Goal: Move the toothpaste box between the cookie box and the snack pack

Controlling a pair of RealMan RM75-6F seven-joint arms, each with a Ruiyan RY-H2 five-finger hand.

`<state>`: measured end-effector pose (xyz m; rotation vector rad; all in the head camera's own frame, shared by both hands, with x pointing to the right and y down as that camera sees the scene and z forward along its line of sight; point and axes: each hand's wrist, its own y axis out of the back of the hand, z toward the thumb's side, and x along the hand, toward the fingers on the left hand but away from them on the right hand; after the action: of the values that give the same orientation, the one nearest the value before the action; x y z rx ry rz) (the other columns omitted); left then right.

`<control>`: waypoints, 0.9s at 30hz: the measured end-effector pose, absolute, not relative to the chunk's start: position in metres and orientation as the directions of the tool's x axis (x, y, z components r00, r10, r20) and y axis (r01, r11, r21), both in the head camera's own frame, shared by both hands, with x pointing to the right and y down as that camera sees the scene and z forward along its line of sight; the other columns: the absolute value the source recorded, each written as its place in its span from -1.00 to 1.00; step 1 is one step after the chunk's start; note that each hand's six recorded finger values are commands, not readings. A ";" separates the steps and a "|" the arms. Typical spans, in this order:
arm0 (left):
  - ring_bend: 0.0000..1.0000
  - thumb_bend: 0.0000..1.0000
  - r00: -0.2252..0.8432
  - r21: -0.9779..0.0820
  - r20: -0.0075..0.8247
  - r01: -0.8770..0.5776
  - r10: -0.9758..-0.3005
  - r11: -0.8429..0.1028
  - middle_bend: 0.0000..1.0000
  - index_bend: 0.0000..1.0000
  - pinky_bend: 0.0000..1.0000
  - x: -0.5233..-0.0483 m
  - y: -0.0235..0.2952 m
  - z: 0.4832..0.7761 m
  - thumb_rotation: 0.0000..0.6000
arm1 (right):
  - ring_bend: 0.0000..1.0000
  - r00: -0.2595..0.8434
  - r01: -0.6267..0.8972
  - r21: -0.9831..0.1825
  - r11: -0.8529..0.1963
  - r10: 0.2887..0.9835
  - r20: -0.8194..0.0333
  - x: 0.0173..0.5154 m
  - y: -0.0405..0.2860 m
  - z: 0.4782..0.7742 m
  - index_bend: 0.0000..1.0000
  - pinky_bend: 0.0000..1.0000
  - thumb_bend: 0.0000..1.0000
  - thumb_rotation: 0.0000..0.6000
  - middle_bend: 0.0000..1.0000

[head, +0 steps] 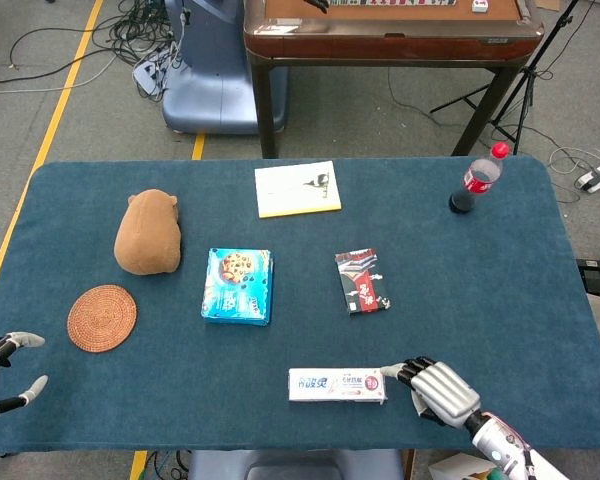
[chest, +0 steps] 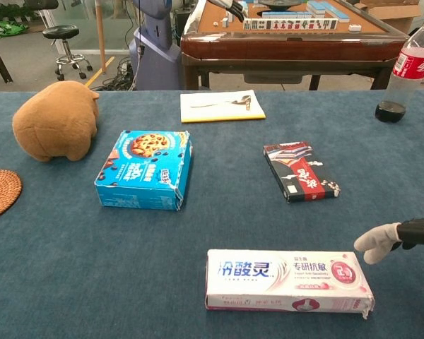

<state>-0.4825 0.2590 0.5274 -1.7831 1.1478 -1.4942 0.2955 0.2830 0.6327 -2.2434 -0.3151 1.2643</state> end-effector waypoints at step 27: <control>-0.35 -0.46 0.007 -0.834 0.500 -0.266 -0.866 -0.484 -0.32 -0.30 -0.09 -0.486 0.258 0.527 1.00 | -0.58 0.659 -0.087 -0.597 -0.797 0.403 -0.635 0.260 0.286 0.613 -0.58 -0.50 1.00 1.00 -0.41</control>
<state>-0.4864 0.2578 0.5267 -1.7703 1.1613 -1.5032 0.2605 0.2856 0.6128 -2.2730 -0.2434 1.0657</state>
